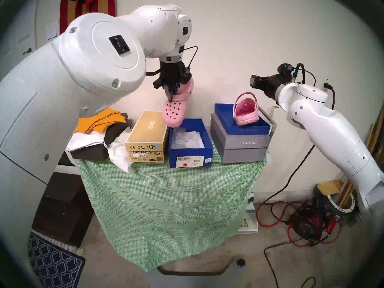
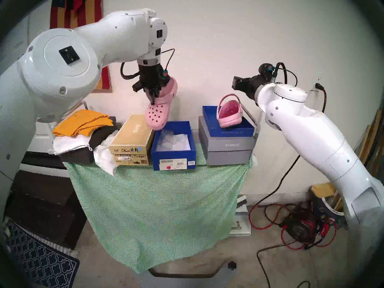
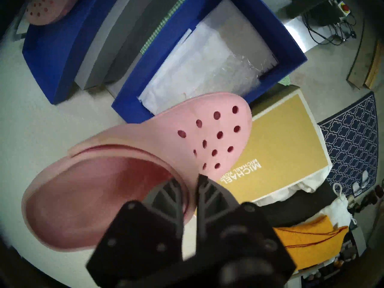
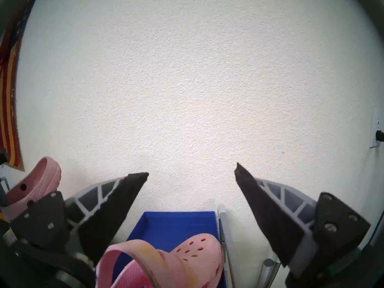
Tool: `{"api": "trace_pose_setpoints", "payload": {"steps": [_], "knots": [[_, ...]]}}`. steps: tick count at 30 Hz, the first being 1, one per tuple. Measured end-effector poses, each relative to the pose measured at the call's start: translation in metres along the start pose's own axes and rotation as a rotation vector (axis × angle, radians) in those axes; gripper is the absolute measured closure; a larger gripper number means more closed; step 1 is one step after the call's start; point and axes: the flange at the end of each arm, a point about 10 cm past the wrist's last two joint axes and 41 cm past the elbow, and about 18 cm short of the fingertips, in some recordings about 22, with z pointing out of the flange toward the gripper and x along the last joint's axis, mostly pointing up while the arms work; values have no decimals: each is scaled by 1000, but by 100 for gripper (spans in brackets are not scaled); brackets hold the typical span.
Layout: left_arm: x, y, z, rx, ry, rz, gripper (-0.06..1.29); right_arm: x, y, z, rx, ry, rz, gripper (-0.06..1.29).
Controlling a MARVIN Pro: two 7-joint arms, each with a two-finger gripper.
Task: Take shoe out of the box
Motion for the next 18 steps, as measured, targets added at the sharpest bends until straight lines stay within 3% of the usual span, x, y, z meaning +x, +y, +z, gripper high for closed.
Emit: {"api": "trace_pose_setpoints", "payload": {"steps": [6, 18], "knots": [[-28, 19, -2, -35, -7, -62, 114, 0, 0, 1, 3, 1, -2, 3], [-63, 58, -2, -140, -4, -159, 114, 0, -1, 1, 6, 3, -3, 3]]}}
